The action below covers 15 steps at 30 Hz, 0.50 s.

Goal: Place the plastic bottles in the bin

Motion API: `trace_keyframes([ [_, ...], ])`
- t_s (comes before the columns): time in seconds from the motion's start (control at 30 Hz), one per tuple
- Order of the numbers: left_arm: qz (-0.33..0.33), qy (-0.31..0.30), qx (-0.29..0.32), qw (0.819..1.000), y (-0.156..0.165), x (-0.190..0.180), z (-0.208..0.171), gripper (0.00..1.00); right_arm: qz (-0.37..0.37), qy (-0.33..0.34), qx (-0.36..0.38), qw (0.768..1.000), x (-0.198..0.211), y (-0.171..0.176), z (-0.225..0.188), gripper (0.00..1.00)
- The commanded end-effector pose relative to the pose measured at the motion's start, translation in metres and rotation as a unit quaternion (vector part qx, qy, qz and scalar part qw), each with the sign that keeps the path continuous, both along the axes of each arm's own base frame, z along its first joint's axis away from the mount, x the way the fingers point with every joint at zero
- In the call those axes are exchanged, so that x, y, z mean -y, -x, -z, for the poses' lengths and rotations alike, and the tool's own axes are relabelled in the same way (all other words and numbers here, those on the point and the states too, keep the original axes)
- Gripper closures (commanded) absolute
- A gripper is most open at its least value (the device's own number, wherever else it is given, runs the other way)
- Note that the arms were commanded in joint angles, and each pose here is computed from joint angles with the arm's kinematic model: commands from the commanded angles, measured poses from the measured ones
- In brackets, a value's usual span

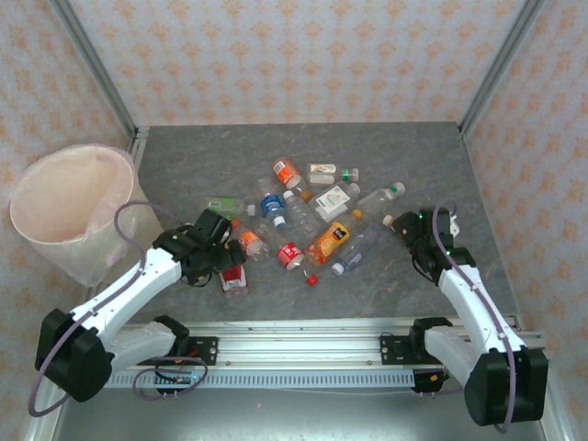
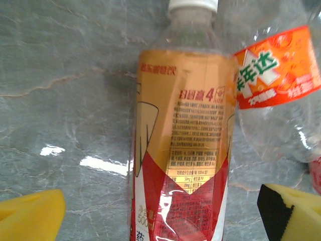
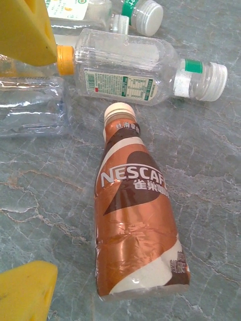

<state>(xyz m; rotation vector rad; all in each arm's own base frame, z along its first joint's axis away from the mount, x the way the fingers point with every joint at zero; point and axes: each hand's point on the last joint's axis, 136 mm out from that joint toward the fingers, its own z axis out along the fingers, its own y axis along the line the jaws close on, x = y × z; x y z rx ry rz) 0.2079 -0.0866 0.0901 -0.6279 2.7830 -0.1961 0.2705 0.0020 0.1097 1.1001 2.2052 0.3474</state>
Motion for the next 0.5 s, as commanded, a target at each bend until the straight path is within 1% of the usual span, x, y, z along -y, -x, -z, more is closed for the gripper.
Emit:
trace_keyframes([
  [0.0, 0.061, 0.026, 0.008, 0.998, -0.005, 0.020, 0.005, 0.00, 0.005, 0.024, 0.017, 1.000, 0.007, -0.005, -0.016, 0.01],
  [0.1, 0.078, 0.041, 0.004, 0.996, -0.006, 0.030, 0.014, 0.00, 0.005, 0.028, 0.012, 1.000, 0.008, -0.001, -0.013, 0.01],
  [0.2, 0.092, 0.036, -0.006, 0.995, -0.004, 0.034, 0.023, 0.00, 0.008, 0.029, 0.009, 0.999, 0.009, 0.003, -0.009, 0.01],
  [0.3, 0.096, 0.009, -0.023, 0.995, -0.001, 0.029, 0.031, 0.00, 0.011, 0.029, 0.009, 0.999, 0.010, 0.004, -0.007, 0.01],
  [0.37, 0.092, -0.018, -0.033, 0.995, 0.000, 0.022, 0.037, 0.00, 0.012, 0.026, 0.011, 1.000, 0.010, 0.004, -0.006, 0.01],
  [0.47, 0.103, -0.042, -0.044, 0.993, -0.001, 0.022, 0.046, 0.01, 0.014, 0.025, 0.013, 1.000, 0.010, 0.003, -0.006, 0.01],
])
